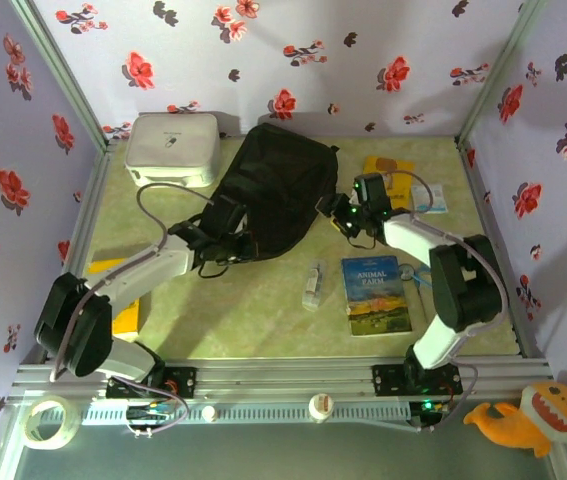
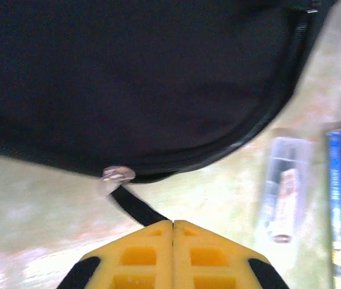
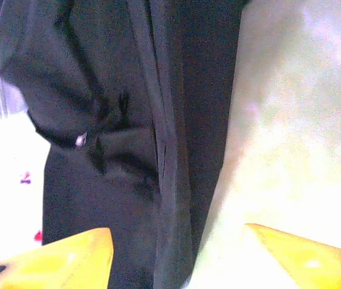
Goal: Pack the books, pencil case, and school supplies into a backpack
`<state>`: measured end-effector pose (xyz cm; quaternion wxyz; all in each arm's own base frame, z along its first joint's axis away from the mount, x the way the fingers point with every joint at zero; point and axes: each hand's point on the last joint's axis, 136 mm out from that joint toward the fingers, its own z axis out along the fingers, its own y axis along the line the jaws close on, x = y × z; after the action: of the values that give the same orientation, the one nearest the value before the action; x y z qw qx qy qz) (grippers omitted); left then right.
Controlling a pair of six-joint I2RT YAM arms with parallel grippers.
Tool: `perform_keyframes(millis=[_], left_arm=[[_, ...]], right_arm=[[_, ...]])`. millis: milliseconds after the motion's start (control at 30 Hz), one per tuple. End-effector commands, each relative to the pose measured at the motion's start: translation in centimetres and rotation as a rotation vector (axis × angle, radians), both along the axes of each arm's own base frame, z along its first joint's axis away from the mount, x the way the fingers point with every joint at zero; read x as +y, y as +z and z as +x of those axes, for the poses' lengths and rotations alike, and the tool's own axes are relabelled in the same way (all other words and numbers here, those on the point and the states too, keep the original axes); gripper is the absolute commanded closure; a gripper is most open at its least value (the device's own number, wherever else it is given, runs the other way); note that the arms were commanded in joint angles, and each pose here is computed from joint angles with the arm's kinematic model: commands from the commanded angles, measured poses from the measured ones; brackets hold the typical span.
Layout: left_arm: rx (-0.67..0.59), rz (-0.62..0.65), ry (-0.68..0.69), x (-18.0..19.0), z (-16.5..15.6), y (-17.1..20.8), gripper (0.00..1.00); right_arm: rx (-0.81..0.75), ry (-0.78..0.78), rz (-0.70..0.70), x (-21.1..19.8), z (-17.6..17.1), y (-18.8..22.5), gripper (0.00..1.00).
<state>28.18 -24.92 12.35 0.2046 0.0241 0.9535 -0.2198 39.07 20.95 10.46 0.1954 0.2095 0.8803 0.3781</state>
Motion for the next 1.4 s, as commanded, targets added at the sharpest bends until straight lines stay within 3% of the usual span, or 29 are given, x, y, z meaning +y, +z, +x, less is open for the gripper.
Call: perform_keyframes(millis=[0, 267, 367, 500, 600, 900, 1000, 1167, 1367], left_arm=[[-0.073, -0.111, -0.091, -3.6, 1.3, 2.8, 1.00], [-0.100, -0.133, -0.131, -6.1, 2.8, 3.7, 1.00], [-0.106, -0.135, -0.135, -6.4, 3.1, 3.9, 1.00], [-0.085, -0.119, -0.129, -6.1, 2.9, 3.4, 1.00], [-0.083, -0.037, -0.085, -4.1, 2.6, 2.8, 1.00], [-0.056, 0.108, 0.021, 1.4, 1.7, 1.0, 1.00], [-0.048, 0.120, 0.042, 2.2, 1.9, 0.4, 1.00], [-0.046, 0.123, 0.012, 1.7, 2.3, 0.3, 1.00], [-0.083, -0.008, -0.144, -3.7, 2.7, 2.5, 1.00]], right_arm=[[0.105, -0.003, 0.094, 1.7, -2.5, -0.5, 0.41], [0.137, 0.070, 0.074, 4.8, -2.7, -2.1, 0.44], [0.157, 0.081, 0.065, 5.3, -2.2, -3.2, 0.53], [0.118, 0.050, -0.030, 3.2, -0.5, -3.9, 0.71], [0.082, 0.020, -0.122, 0.5, 1.4, -4.0, 0.87], [-0.006, -0.009, -0.333, -4.6, 6.4, -4.4, 1.00], [0.024, -0.028, -0.379, -5.8, 7.6, -4.8, 1.00], [-0.002, -0.026, -0.313, -5.2, 7.7, -3.3, 0.97], [0.034, -0.071, -0.114, -4.2, 3.7, -0.8, 0.52]])
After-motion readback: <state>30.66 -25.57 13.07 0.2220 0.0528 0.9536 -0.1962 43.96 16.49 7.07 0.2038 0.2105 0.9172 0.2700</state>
